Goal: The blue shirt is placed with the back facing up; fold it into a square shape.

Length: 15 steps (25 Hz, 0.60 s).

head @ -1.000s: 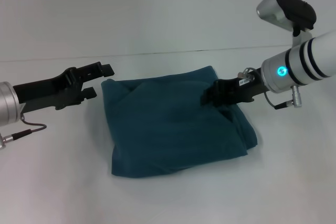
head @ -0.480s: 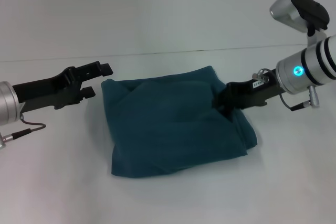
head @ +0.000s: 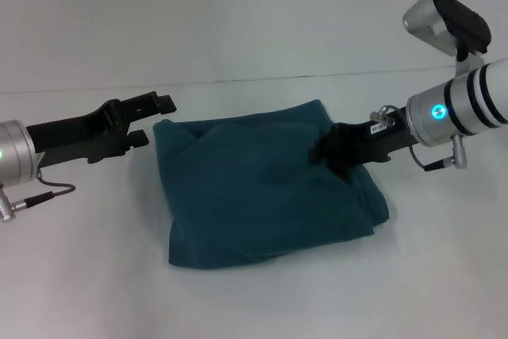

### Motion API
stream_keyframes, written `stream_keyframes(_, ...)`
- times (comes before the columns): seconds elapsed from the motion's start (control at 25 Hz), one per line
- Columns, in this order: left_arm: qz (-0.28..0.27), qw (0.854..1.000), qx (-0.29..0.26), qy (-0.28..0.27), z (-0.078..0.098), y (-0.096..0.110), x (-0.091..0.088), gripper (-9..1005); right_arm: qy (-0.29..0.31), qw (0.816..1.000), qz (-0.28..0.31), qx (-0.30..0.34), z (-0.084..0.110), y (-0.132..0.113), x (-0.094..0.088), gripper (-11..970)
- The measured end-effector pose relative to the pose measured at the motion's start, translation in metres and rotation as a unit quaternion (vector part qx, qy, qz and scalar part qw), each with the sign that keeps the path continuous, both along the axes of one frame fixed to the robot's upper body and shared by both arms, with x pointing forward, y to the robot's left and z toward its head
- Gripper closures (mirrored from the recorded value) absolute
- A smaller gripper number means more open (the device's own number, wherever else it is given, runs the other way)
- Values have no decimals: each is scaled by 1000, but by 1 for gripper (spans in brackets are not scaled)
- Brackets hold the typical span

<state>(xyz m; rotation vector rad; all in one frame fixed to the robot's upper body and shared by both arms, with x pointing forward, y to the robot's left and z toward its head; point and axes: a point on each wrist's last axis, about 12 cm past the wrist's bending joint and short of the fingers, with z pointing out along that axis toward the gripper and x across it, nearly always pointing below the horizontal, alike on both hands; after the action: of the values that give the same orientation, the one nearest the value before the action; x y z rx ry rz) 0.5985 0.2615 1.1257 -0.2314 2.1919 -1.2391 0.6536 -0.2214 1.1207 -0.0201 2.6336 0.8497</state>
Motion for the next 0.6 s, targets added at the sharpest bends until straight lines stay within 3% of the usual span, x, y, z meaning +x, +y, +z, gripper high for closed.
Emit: stream_keyframes(0.6,3,1000,1,0,-1,1,0,61,12,1000,-10,21,-7,1,-5,571)
